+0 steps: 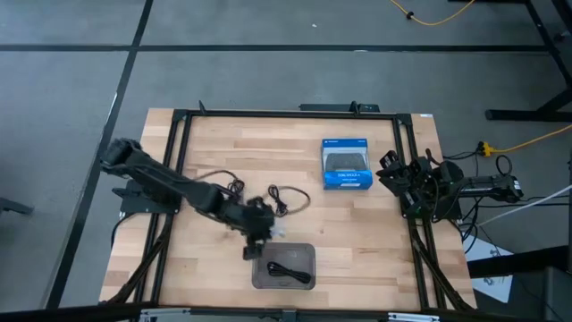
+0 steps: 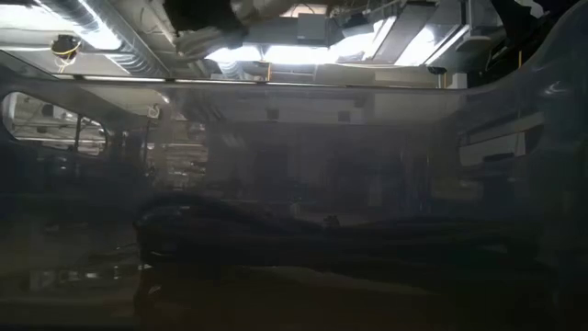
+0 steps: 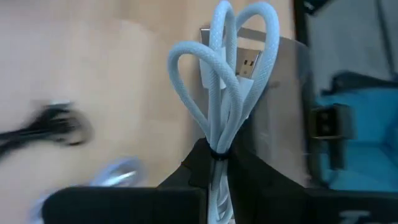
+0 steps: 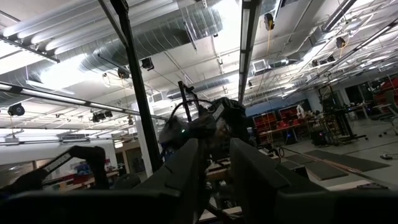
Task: Pick and place USB-C Cables
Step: Put the left white charger cable into the black bin, then put the right black charger cable into the black bin
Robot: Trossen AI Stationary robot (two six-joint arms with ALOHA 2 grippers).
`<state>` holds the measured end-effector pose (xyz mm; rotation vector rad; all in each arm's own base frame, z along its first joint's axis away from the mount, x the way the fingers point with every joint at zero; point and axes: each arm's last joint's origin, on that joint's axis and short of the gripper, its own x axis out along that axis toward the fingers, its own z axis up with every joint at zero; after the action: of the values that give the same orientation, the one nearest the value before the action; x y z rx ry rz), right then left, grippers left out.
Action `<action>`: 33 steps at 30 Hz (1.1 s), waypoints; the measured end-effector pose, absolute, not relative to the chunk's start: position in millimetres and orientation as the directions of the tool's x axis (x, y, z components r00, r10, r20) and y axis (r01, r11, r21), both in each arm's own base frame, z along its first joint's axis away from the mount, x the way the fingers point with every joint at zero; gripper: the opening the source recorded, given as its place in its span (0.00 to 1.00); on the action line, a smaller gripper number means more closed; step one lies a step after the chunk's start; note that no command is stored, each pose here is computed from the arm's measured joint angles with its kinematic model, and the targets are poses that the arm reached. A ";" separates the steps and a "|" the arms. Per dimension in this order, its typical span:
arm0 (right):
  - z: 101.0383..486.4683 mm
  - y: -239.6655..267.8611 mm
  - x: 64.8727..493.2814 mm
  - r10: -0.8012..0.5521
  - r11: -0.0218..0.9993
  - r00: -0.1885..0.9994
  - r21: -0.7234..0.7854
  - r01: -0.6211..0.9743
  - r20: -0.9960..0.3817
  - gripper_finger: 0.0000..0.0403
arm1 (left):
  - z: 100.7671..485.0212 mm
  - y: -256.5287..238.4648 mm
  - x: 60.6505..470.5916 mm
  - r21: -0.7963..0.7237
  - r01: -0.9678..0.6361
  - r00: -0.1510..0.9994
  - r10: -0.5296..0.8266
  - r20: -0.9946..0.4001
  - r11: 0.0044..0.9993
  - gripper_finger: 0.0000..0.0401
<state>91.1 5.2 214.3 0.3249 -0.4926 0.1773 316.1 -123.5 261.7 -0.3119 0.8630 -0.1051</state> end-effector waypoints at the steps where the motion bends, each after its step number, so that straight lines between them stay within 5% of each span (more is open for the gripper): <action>1: 214.3 5.2 91.1 0.088 0.934 0.867 0.262 -0.243 0.490 0.24 | 260.7 -127.6 323.8 -0.332 -0.016 0.632 -0.248 -0.735 0.943 0.05; 10: 214.1 5.2 91.2 0.089 0.934 0.868 0.263 -0.243 0.488 0.24 | 253.0 -150.0 363.3 -0.443 0.087 0.480 -0.427 -0.766 0.892 0.05; 17: 214.1 5.2 91.2 0.089 0.934 0.868 0.262 -0.244 0.488 0.24 | 242.3 -150.6 369.0 -0.468 0.054 0.452 -0.440 -0.776 0.882 0.23; 24: 214.1 5.3 91.2 0.090 0.934 0.868 0.262 -0.244 0.488 0.24 | 245.2 -141.5 369.1 -0.459 0.055 0.448 -0.433 -0.782 0.887 0.26; 28: 214.2 5.3 91.2 0.090 0.933 0.868 0.262 -0.245 0.488 0.24 | 254.5 -120.7 357.4 -0.392 0.031 0.404 -0.370 -0.836 0.919 0.26; 33: 213.4 5.3 91.6 0.092 0.933 0.872 0.265 -0.244 0.480 0.24 | 281.4 -80.5 331.4 -0.117 -0.069 0.408 -0.079 -0.910 0.991 0.26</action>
<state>91.6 5.3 213.4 0.3260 -0.4811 0.1784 331.4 -80.5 281.4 -0.1446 1.1522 -0.0063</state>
